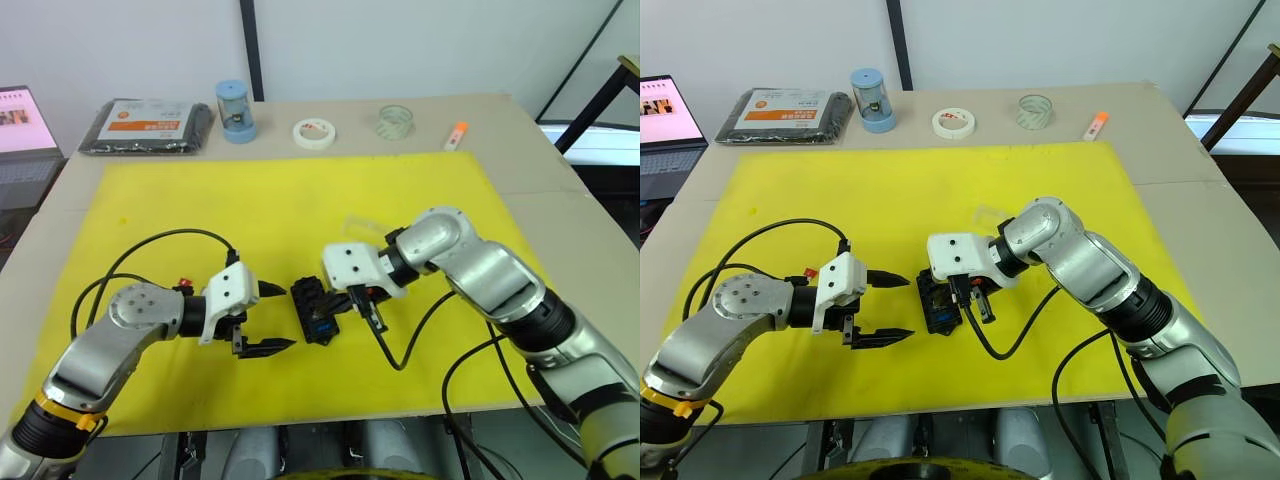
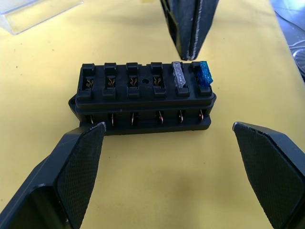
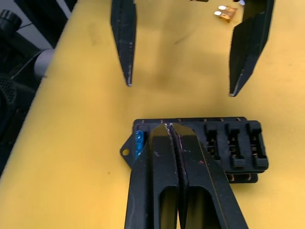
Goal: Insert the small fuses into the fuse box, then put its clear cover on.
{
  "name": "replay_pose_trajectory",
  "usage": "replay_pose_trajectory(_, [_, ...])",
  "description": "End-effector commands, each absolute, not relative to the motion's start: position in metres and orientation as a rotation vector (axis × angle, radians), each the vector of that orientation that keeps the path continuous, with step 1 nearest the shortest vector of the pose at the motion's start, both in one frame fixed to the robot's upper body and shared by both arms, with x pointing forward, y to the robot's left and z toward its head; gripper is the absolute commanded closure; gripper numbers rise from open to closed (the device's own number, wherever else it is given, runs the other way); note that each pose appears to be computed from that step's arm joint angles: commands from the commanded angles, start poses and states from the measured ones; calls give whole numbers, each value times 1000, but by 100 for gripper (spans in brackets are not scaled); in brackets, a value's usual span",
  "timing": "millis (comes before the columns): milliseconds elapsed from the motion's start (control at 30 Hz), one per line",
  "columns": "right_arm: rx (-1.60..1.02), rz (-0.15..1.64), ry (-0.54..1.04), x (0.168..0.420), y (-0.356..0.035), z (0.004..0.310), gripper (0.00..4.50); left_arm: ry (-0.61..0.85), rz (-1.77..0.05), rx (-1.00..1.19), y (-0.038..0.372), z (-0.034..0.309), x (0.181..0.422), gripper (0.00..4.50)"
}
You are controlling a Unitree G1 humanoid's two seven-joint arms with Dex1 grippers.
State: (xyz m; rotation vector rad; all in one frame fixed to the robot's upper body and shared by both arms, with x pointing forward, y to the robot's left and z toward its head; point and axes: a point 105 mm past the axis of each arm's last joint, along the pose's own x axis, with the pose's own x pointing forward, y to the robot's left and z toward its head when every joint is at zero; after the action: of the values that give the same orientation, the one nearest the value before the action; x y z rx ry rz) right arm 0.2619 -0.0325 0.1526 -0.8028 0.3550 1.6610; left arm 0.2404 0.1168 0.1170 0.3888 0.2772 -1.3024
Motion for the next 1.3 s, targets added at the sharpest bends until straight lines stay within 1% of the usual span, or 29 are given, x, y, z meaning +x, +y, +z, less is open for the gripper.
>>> replay_pose_trajectory(33, [-815, 1653, 335, 264, -31, 154, 448, 246, -1305, 419, 116, 123, 241, 0])
replay_pose_trajectory(400, [-805, 1652, 394, 264, -37, 142, 448, 246, -1299, 416, 116, 123, 241, 0])
replay_pose_trajectory(633, [-854, 1623, 463, 267, -49, 117, 448, 243, -1300, 416, 116, 123, 242, 0])
replay_pose_trajectory(933, [-926, 1594, 493, 271, -59, 100, 448, 241, -1299, 418, 116, 124, 243, 0])
replay_pose_trajectory(1033, [-890, 1610, 472, 270, -56, 109, 448, 239, -1299, 418, 116, 125, 243, 0])
replay_pose_trajectory(1300, [-731, 1633, 316, 268, -37, 164, 448, 200, -1286, 411, 119, 140, 247, 0])
